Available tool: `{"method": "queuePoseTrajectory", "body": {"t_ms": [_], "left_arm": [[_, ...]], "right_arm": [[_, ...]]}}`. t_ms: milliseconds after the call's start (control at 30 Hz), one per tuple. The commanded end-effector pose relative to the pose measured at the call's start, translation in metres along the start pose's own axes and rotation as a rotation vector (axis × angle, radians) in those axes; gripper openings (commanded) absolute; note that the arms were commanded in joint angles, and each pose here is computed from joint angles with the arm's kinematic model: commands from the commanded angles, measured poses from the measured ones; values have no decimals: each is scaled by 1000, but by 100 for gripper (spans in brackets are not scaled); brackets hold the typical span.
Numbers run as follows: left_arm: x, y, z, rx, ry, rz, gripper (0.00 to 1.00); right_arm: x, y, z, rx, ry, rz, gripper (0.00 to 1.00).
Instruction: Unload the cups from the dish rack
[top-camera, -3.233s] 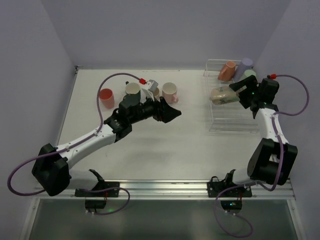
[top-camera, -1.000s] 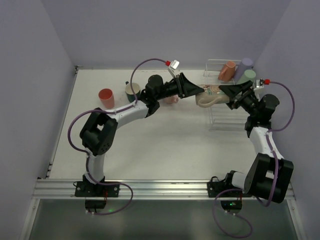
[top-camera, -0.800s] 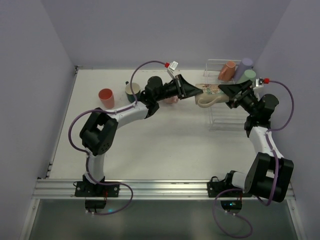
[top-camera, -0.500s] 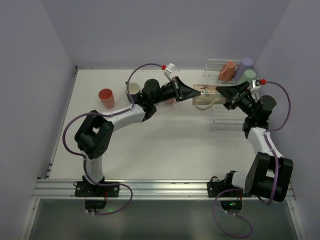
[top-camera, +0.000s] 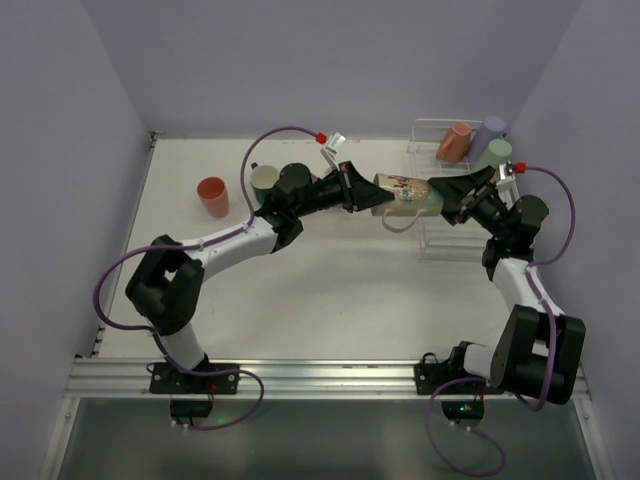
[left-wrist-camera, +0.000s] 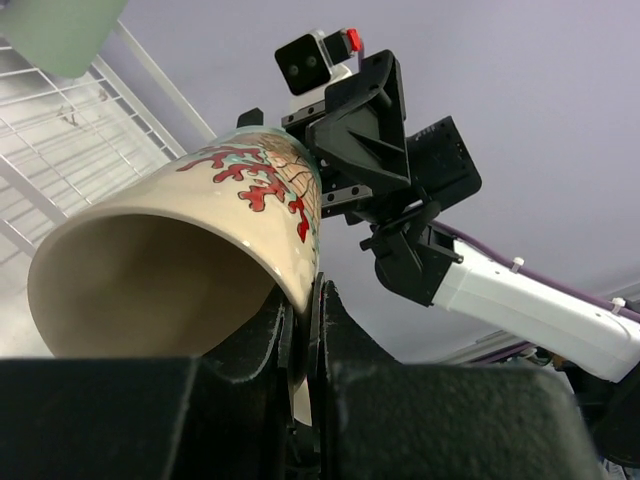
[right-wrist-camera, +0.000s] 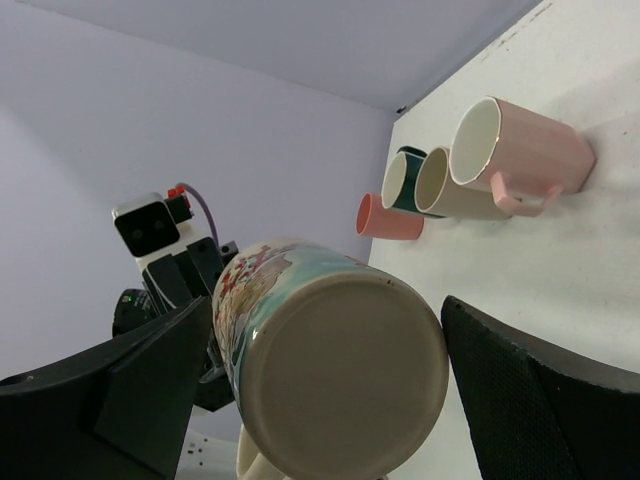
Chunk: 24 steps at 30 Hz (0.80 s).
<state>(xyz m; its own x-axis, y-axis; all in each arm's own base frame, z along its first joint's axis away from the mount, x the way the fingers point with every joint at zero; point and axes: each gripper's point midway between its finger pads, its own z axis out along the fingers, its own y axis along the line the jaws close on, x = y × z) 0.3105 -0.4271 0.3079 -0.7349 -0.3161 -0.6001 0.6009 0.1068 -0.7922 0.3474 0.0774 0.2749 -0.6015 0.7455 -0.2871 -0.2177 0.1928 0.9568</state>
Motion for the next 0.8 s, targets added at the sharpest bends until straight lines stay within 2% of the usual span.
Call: {"method": "queuePoseTrajectory", "body": {"t_ms": [0, 233, 367, 533, 700, 767], "left_arm": [[-39, -43, -10, 79, -123, 135, 0], [-52, -46, -25, 27, -141, 203, 0], [-56, -41, -49, -112, -134, 307, 0], [-56, -49, -82, -207, -134, 386, 0], [-48, -18, -140, -499, -114, 461, 0], [-45, 0, -174, -670, -86, 480, 0]], "right_arm": [[0, 29, -5, -72, -8, -93, 99], [-2, 22, -4, -53, -18, -91, 99], [-1, 13, -3, -38, -20, -84, 99], [0, 8, -3, -30, -13, -81, 99], [5, 4, -3, 1, -13, -104, 99], [9, 9, -1, 8, -21, -131, 99]]}}
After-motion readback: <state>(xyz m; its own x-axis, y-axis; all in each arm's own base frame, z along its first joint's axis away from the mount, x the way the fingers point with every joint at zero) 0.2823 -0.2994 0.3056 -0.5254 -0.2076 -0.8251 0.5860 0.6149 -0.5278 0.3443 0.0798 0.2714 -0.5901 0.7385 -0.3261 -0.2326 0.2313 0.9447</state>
